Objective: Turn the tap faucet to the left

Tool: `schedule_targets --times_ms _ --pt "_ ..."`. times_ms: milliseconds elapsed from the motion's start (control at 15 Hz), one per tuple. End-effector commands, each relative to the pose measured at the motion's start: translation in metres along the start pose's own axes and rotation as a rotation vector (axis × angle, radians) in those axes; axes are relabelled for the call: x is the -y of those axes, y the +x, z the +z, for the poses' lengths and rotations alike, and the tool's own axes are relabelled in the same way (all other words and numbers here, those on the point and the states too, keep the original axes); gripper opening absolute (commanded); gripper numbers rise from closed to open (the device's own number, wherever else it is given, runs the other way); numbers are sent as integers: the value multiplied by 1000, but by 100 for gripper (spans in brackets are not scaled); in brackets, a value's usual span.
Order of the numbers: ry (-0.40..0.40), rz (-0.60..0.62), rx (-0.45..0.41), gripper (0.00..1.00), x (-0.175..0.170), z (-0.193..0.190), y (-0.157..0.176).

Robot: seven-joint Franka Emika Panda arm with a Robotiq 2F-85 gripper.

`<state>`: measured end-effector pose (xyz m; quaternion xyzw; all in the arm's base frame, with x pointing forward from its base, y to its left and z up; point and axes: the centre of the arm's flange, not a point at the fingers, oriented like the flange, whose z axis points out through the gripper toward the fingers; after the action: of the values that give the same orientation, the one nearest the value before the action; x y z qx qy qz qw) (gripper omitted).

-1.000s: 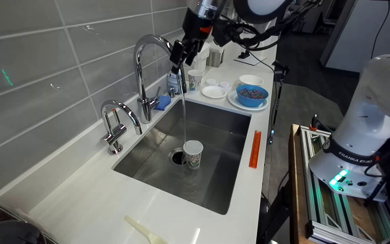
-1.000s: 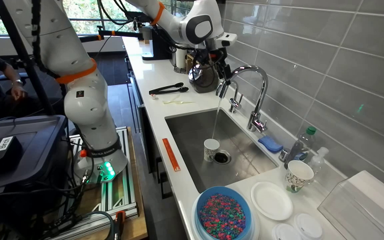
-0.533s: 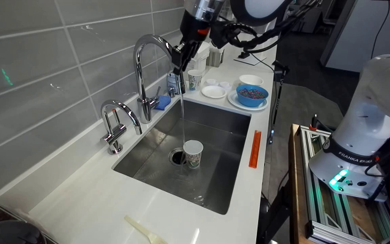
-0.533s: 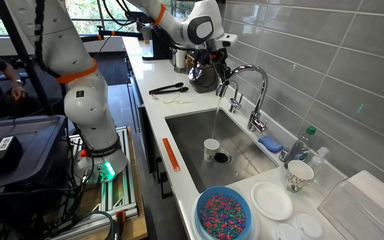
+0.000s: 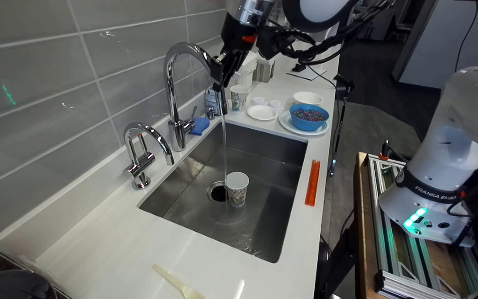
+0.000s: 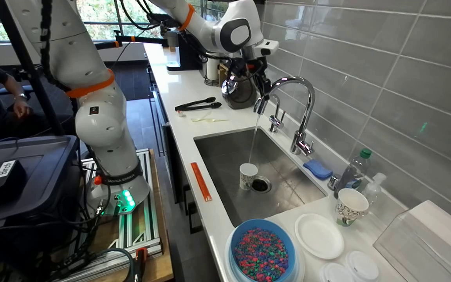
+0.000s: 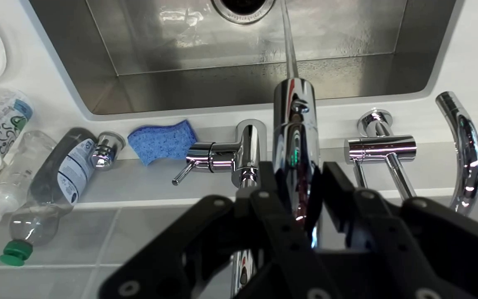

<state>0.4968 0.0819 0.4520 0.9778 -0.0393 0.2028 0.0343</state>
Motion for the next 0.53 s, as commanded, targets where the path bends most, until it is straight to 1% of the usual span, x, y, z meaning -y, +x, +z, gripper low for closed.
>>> schedule_targets --times_ms 0,467 --pt "-43 36 -22 8 -15 2 6" --pt "-66 104 -20 8 -40 2 8"
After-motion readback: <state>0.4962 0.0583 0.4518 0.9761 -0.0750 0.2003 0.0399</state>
